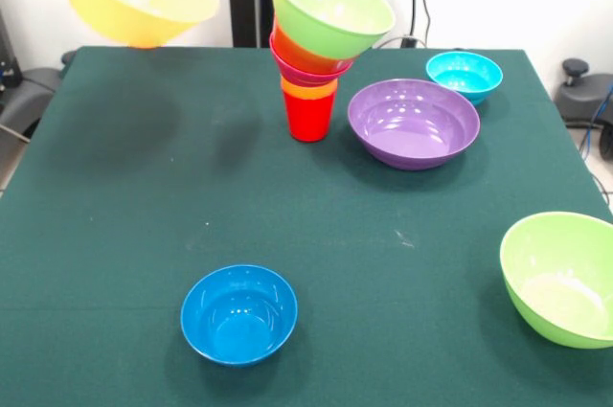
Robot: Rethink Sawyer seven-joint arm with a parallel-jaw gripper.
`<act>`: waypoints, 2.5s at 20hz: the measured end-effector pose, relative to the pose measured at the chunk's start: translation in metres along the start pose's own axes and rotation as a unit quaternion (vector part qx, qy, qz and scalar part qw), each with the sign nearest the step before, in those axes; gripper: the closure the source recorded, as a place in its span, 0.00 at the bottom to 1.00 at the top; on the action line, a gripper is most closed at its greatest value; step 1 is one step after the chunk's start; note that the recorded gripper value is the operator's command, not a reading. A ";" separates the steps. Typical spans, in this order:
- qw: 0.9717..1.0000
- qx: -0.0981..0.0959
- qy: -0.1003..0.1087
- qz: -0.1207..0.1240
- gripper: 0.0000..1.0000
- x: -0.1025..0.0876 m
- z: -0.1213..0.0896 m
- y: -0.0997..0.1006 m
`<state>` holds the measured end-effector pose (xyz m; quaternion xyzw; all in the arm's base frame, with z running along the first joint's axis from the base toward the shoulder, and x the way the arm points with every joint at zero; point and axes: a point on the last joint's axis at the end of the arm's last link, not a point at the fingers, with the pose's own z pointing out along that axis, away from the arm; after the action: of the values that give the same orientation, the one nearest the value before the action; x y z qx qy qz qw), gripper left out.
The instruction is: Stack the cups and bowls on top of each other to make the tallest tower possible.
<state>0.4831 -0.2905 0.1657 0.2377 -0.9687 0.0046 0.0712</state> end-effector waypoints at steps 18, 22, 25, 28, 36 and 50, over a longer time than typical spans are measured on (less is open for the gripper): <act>1.000 -0.003 0.018 0.000 1.00 -0.014 -0.039 0.009; 1.000 -0.004 0.019 0.004 1.00 -0.016 -0.049 0.011; 1.000 -0.003 0.018 0.008 1.00 -0.019 -0.060 0.012; 1.000 0.002 0.016 0.011 1.00 -0.022 -0.071 0.012; 1.000 0.011 0.014 0.017 1.00 -0.028 -0.098 0.016; 0.999 0.009 0.018 0.024 1.00 -0.032 -0.125 0.042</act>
<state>0.5086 -0.2336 0.2866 0.2149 -0.9726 0.0196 0.0866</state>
